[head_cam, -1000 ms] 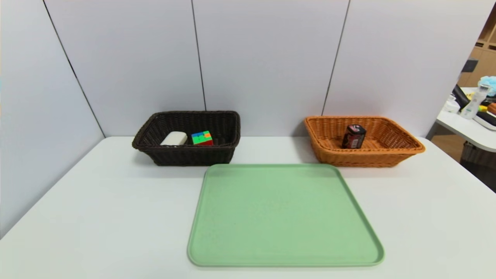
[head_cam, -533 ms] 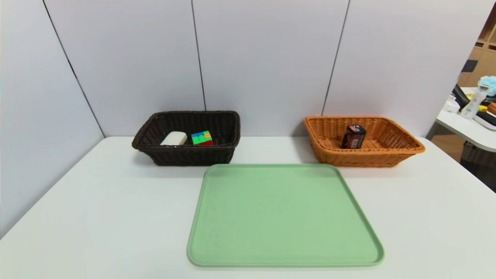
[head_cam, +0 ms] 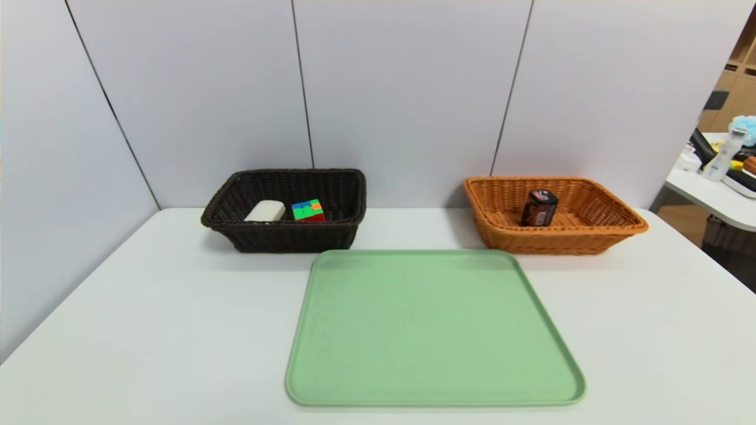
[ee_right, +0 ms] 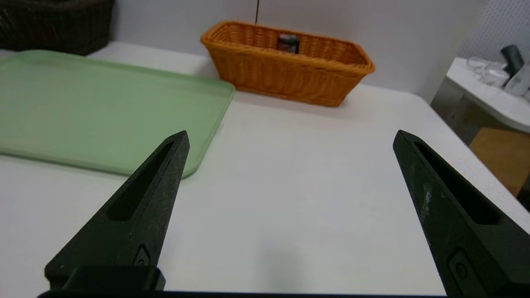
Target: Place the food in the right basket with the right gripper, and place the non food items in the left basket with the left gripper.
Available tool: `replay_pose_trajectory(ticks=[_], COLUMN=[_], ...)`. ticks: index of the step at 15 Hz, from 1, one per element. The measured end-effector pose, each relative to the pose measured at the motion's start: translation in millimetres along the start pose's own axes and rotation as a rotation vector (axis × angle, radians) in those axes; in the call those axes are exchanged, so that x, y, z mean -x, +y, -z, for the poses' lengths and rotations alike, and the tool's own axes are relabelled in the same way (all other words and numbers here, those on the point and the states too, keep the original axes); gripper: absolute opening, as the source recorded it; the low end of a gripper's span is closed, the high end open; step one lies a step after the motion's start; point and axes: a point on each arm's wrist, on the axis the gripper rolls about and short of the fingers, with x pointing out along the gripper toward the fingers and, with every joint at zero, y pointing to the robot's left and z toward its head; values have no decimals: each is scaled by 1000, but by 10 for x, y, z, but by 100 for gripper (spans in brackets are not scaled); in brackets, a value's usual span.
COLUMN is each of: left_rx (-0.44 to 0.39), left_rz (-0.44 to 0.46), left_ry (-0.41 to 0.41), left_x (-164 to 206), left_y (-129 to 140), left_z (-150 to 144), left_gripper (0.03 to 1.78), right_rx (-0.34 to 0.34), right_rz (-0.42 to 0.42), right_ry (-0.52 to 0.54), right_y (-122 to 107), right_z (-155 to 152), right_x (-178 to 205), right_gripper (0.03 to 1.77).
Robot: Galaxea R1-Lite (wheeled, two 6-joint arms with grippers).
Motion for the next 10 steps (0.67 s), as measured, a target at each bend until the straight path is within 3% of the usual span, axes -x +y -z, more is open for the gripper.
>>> replay_pose_trajectory(ticks=[4,7,10], left_rx=[79,174,186], left_rz=[40,-4,-10], left_ry=[56,53,53], left_x=[2,1,1], left_y=[-16,-6,-5], left_z=[58,54,54], left_gripper=[169,169,169], right_rx=[-65,-126,-158], right_rz=[21,32,45], right_ry=[126,107,106], right_y=[11,7,4], right_z=[124,108,108], right_x=[8,5,5], right_gripper=[170,170,170])
